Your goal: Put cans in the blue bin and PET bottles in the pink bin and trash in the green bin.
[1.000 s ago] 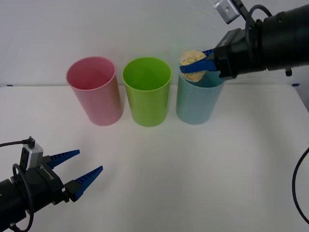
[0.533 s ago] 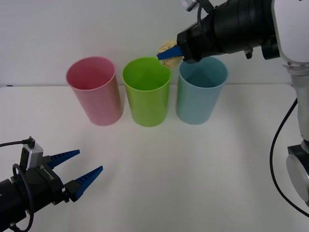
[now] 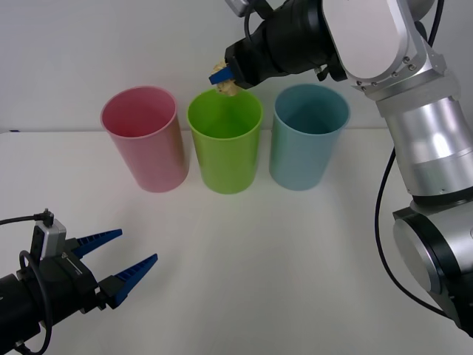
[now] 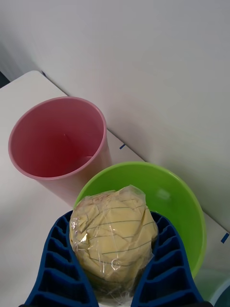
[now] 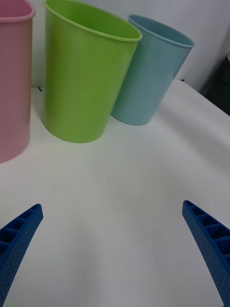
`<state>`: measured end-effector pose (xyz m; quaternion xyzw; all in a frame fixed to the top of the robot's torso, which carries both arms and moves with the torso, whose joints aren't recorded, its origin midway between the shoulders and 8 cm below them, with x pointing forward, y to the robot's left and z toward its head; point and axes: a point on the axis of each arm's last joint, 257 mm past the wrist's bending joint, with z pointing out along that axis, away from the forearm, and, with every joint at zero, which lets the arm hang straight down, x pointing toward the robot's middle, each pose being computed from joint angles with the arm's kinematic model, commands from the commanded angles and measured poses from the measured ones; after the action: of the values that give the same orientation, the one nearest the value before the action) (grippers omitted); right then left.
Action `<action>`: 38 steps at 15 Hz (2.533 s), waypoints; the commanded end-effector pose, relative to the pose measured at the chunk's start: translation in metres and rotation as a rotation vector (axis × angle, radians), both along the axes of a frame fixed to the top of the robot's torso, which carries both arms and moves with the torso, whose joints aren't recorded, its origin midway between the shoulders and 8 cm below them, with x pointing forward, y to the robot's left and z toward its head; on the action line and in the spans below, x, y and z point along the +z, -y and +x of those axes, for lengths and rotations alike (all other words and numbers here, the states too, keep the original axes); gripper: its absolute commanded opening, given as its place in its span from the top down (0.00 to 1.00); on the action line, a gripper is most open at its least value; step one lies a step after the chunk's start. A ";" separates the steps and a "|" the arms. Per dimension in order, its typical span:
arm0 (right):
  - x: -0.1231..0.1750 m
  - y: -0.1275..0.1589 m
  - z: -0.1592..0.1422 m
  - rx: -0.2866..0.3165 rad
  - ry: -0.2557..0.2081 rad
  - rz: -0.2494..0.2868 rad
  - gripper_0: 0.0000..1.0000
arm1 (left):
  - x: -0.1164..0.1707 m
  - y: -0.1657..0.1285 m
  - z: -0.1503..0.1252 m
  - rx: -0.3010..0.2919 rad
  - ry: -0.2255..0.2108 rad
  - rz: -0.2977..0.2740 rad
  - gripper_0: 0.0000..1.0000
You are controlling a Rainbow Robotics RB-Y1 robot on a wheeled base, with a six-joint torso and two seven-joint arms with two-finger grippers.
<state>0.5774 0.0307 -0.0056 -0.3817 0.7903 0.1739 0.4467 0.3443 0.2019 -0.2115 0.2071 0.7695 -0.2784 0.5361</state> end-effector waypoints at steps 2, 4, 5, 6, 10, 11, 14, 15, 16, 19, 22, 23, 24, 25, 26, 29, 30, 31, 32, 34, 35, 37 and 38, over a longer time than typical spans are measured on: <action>-0.021 -0.008 0.020 -0.022 0.021 -0.040 1.00 | 0.000 0.000 0.000 0.000 0.000 0.000 0.00; -0.032 -0.009 0.029 -0.033 0.028 -0.068 1.00 | 0.000 0.000 0.000 0.000 0.000 0.000 0.00; -0.037 -0.008 0.031 -0.040 0.025 -0.077 1.00 | 0.000 0.000 0.000 0.000 0.000 0.000 0.00; -0.042 -0.006 0.033 -0.047 0.024 -0.095 1.00 | 0.000 0.000 0.000 0.000 0.000 0.000 0.00; -0.058 -0.006 0.038 -0.056 0.031 -0.129 1.00 | 0.000 0.000 0.000 0.000 0.000 0.000 0.00; -0.061 -0.007 0.039 -0.058 0.029 -0.128 1.00 | 0.000 0.000 0.000 0.000 0.000 0.000 0.00; -0.064 -0.007 0.040 -0.063 0.029 -0.136 1.00 | 0.000 0.000 0.000 0.000 0.000 0.000 0.00; -0.064 -0.008 0.040 -0.062 0.029 -0.136 1.00 | 0.000 0.000 0.000 0.000 0.000 0.000 0.00; -0.064 -0.007 0.040 -0.063 0.030 -0.139 1.00 | 0.000 0.000 0.000 0.000 0.000 0.000 0.00; -0.065 -0.006 0.041 -0.066 0.033 -0.144 1.00 | 0.000 0.000 0.000 0.000 0.000 0.000 0.00; -0.062 -0.009 0.042 -0.045 0.060 -0.153 0.54 | 0.000 0.000 0.000 0.000 0.000 0.000 0.00; -0.059 -0.011 0.043 -0.036 0.080 -0.151 0.01 | 0.000 0.000 0.000 0.000 0.000 0.000 0.00; -0.059 -0.011 0.043 -0.035 0.076 -0.145 0.00 | 0.000 0.000 0.000 0.000 0.000 0.000 0.00; -0.058 -0.012 0.044 -0.033 0.078 -0.140 0.00 | 0.000 0.000 0.000 0.000 0.000 0.000 0.00; -0.058 -0.012 0.044 -0.033 0.078 -0.140 0.00 | 0.000 0.000 0.000 0.000 0.000 0.000 0.00; -0.058 -0.013 0.043 -0.032 0.079 -0.139 0.00 | 0.000 0.000 0.000 0.000 0.000 0.000 0.00; -0.060 -0.013 0.043 -0.032 0.076 -0.140 0.00 | 0.000 0.000 0.000 0.000 0.000 0.000 0.00; -0.059 -0.013 0.043 -0.032 0.075 -0.138 0.00 | 0.000 0.000 0.000 0.000 0.000 0.000 0.00; -0.060 -0.013 0.043 -0.031 0.075 -0.138 0.00 | 0.000 0.000 0.000 0.000 0.000 0.000 0.00; -0.055 -0.012 0.044 -0.034 0.075 -0.122 0.00 | 0.000 0.000 0.000 0.000 0.000 0.000 0.00; -0.044 -0.012 0.044 -0.036 0.080 -0.093 0.00 | 0.000 0.000 0.000 0.000 0.000 0.000 0.00; -0.011 -0.007 0.037 -0.029 0.098 -0.047 0.00 | 0.000 0.000 0.000 0.000 0.000 0.000 0.00; 0.011 0.002 0.029 -0.023 0.110 -0.034 0.00 | 0.000 0.000 0.000 0.000 0.000 0.000 0.00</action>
<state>0.6121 0.0353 -0.0095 -0.3890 0.7752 0.1306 0.4803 0.3443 0.2018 -0.2115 0.2071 0.7695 -0.2784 0.5361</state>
